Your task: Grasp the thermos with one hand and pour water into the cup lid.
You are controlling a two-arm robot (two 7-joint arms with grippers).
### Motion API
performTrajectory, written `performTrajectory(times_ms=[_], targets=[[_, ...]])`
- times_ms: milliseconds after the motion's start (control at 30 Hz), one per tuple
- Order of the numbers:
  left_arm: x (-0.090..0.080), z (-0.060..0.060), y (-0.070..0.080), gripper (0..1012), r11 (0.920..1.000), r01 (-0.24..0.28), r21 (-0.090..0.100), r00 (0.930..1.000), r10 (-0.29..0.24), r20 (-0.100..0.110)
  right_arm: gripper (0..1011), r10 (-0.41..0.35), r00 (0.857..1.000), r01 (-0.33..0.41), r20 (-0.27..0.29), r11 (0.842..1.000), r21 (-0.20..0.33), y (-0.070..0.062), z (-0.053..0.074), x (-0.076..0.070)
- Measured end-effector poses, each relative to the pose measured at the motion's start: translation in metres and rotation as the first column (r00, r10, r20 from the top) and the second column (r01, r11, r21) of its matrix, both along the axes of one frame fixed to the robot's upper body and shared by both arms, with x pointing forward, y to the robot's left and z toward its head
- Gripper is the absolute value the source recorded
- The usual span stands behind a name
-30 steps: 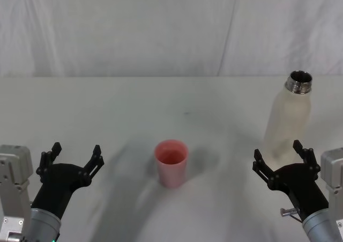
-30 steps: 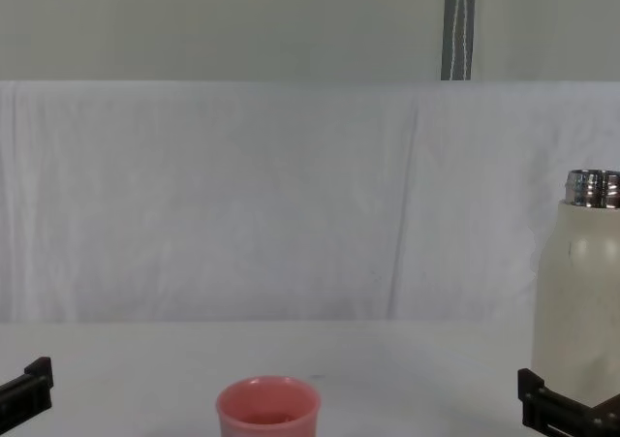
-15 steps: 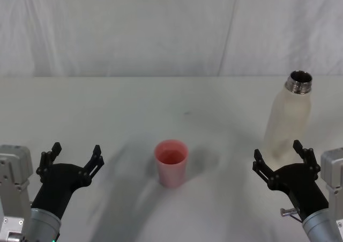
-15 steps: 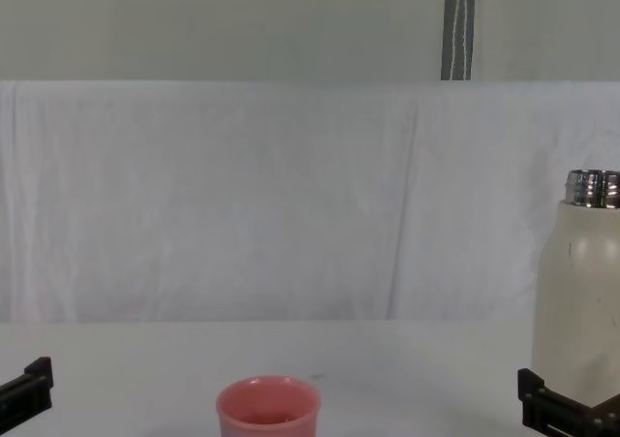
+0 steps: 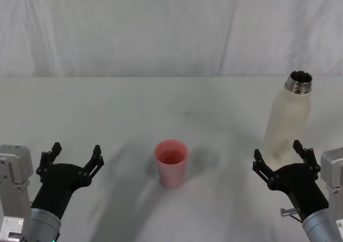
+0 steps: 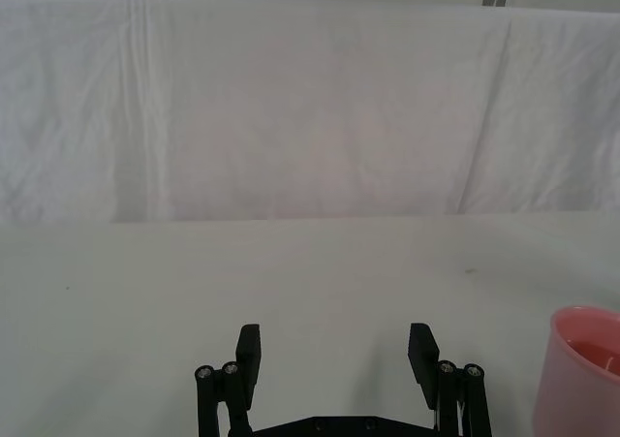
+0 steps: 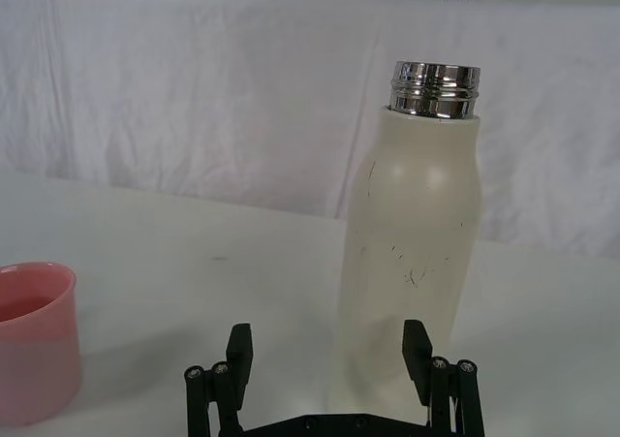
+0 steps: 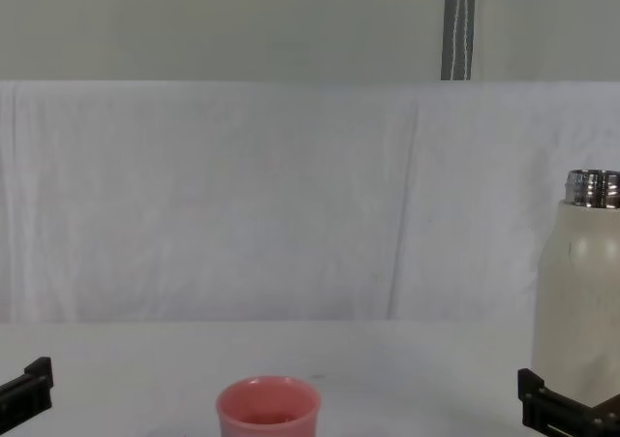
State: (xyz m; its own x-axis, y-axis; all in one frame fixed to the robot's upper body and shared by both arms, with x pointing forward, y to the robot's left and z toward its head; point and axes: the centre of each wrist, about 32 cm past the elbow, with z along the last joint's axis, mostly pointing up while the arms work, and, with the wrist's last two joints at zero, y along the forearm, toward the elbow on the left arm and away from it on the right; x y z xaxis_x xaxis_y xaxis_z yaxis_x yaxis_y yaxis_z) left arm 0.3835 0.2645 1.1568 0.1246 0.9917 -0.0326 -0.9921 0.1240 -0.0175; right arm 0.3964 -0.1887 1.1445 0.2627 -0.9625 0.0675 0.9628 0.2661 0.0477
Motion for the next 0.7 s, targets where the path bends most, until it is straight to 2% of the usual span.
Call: performTrajectory(times_ms=[700], targets=[[0.0000,0.0000,0.0000,1001,1.0000,0.000,0.000,1.0000,0.000,0.000,1000,0.000,1.000,0.000,0.000,1.000,0.000,0.0000,0.0000,0.0000]])
